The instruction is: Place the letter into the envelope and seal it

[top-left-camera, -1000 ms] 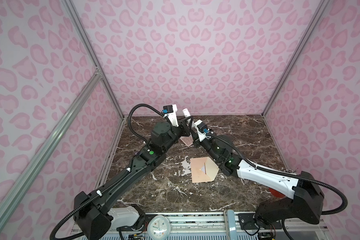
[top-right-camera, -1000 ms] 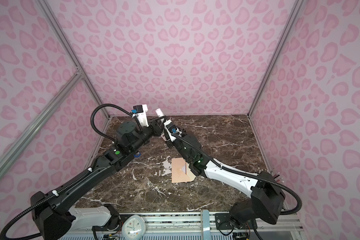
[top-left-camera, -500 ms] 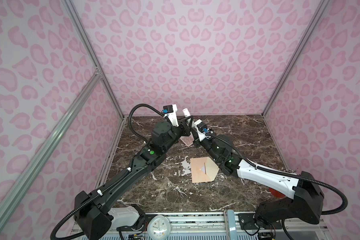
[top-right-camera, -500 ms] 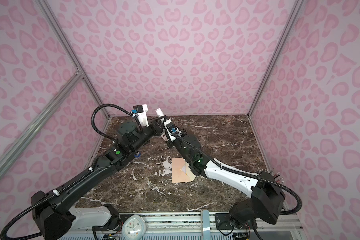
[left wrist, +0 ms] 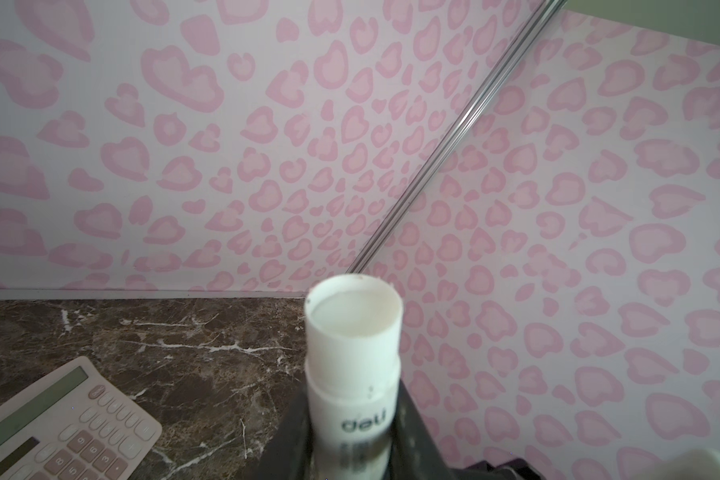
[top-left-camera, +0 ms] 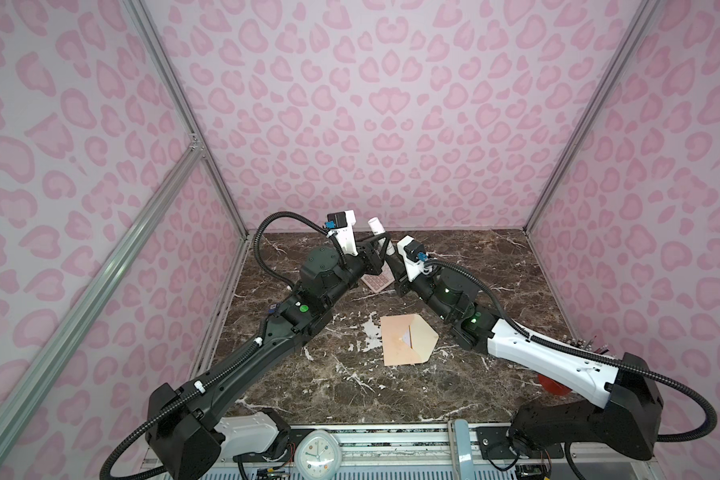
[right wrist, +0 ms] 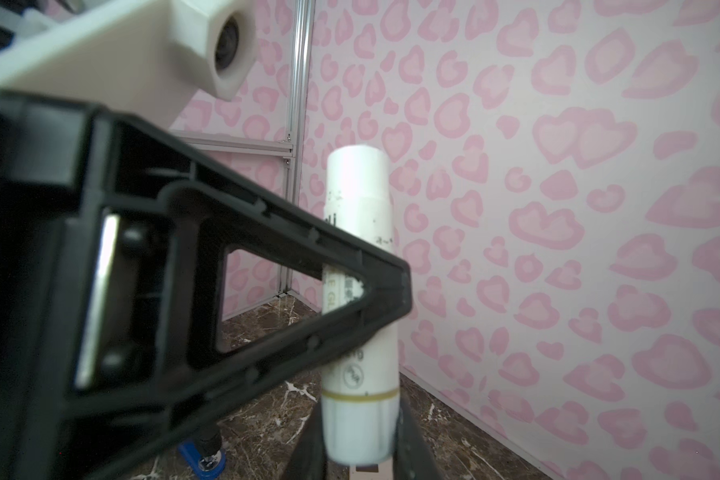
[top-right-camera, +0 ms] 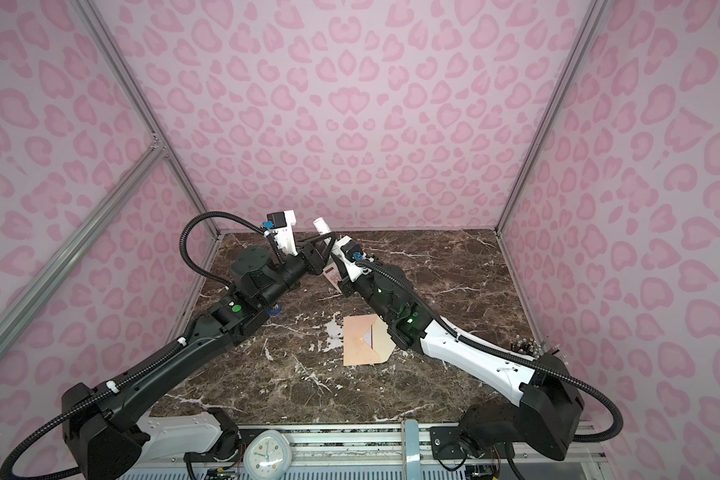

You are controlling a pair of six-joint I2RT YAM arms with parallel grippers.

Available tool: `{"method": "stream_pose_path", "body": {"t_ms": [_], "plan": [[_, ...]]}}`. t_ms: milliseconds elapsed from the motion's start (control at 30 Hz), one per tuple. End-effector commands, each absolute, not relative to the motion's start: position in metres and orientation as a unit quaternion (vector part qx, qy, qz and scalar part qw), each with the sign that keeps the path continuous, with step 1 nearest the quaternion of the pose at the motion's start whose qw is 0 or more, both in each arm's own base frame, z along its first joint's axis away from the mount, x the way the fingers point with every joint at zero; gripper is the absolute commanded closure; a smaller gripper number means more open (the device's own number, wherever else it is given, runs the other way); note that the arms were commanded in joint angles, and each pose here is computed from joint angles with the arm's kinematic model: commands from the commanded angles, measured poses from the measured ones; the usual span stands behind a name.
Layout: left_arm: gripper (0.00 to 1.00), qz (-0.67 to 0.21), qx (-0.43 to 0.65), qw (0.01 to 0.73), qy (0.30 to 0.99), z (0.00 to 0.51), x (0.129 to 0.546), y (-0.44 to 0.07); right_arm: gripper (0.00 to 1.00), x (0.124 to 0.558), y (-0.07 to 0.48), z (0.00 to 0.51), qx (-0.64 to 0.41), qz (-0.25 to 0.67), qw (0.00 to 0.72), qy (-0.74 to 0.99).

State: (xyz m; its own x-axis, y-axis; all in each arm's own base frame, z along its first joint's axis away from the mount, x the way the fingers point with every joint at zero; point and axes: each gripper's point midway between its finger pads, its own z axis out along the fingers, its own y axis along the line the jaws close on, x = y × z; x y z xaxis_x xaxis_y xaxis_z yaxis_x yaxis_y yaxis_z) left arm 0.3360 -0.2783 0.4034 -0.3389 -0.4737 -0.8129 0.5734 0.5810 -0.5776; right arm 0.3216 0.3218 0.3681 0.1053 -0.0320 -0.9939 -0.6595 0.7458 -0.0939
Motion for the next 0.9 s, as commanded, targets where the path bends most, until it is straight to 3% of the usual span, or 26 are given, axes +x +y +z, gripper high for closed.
{"method": "stream_pose_path", "body": {"t_ms": [0,333,533,667,800,867], "plan": [[0.96,-0.496,0.058,0.535,0.682,0.390,0.330,-0.289,0.80,0.303,0.327,0.394,-0.272,0.332,0.676,0.599],[0.96,-0.614,0.118,0.450,0.638,0.387,0.308,-0.290,0.82,0.295,0.290,0.418,-0.195,0.555,0.563,0.580],[0.96,-0.642,0.184,0.402,0.626,0.386,0.289,-0.301,0.82,0.289,0.294,0.415,-0.196,0.624,0.484,0.581],[0.96,-0.643,0.184,0.400,0.627,0.384,0.289,-0.301,0.80,0.286,0.299,0.408,-0.199,0.638,0.452,0.591],[0.96,-0.630,0.162,0.416,0.635,0.384,0.299,-0.296,0.70,0.281,0.301,0.392,-0.245,0.599,0.463,0.606],[0.96,-0.617,0.148,0.428,0.644,0.386,0.307,-0.292,0.60,0.279,0.301,0.373,-0.287,0.543,0.478,0.628]]}}
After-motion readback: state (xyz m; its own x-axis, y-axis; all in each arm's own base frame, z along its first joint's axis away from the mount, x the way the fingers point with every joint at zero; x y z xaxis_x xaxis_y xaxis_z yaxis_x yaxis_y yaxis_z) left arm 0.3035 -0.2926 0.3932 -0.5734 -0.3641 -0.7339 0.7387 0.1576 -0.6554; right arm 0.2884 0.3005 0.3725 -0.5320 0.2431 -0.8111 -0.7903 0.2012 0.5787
